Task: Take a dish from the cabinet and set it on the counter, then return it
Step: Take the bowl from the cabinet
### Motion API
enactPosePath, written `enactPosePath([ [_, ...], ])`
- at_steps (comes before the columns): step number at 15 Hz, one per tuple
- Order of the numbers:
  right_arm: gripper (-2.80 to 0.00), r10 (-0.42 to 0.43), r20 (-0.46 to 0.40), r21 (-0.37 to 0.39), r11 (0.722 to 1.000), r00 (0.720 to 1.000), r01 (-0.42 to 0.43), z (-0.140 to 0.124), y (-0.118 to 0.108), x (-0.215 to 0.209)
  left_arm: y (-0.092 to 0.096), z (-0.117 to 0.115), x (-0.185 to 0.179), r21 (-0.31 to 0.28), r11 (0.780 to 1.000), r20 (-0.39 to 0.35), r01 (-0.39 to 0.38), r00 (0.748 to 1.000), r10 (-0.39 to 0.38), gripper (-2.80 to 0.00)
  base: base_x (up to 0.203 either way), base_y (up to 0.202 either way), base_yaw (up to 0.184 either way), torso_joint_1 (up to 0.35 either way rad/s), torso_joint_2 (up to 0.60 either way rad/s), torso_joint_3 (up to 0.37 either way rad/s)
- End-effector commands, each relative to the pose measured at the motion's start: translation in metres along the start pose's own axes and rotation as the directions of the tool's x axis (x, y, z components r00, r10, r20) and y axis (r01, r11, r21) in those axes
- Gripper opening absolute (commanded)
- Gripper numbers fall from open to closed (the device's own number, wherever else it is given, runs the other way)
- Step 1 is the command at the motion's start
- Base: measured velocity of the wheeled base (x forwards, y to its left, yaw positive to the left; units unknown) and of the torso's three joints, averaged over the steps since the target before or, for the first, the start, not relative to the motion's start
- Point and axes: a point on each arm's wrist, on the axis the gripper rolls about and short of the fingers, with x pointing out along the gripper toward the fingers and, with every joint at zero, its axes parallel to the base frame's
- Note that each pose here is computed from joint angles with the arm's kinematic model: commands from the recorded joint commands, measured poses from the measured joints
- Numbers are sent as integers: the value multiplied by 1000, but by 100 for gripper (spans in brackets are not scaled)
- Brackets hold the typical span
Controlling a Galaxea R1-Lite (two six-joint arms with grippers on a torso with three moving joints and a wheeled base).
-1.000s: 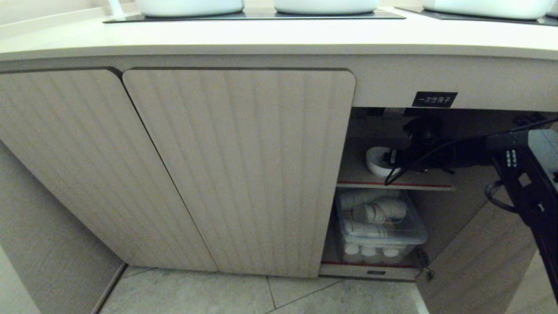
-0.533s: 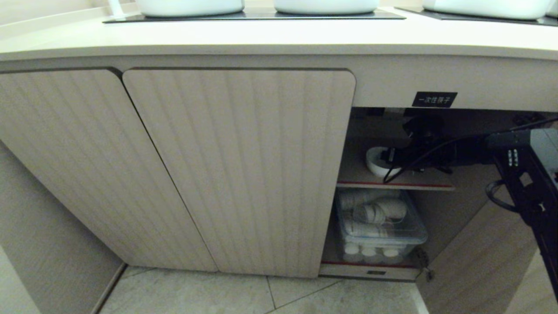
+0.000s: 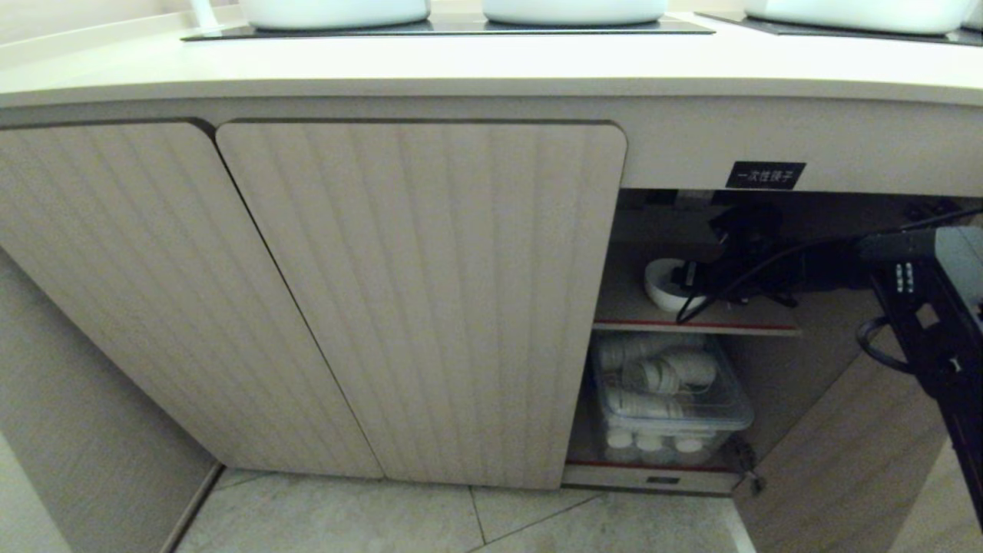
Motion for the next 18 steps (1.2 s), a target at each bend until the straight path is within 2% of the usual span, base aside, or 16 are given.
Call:
enactPosePath([
  [1, 0, 8, -2, 1, 1000, 1000, -8, 0, 0, 0, 0, 0, 0, 0, 1000, 0, 0, 1000, 0, -280, 0, 0, 0, 0, 0, 0],
  [6, 0, 3, -45, -70, 998, 999, -6, -3, -6, -1, 0, 0, 0, 0, 1000, 0, 0, 1000, 0, -280, 0, 0, 0, 0, 0, 0],
  [18, 0, 3, -70, -85, 996, 998, -9, -4, -12, 0, 0, 0, 0, 0, 1000, 1, 1, 1000, -1, -280, 0, 0, 0, 0, 0, 0],
])
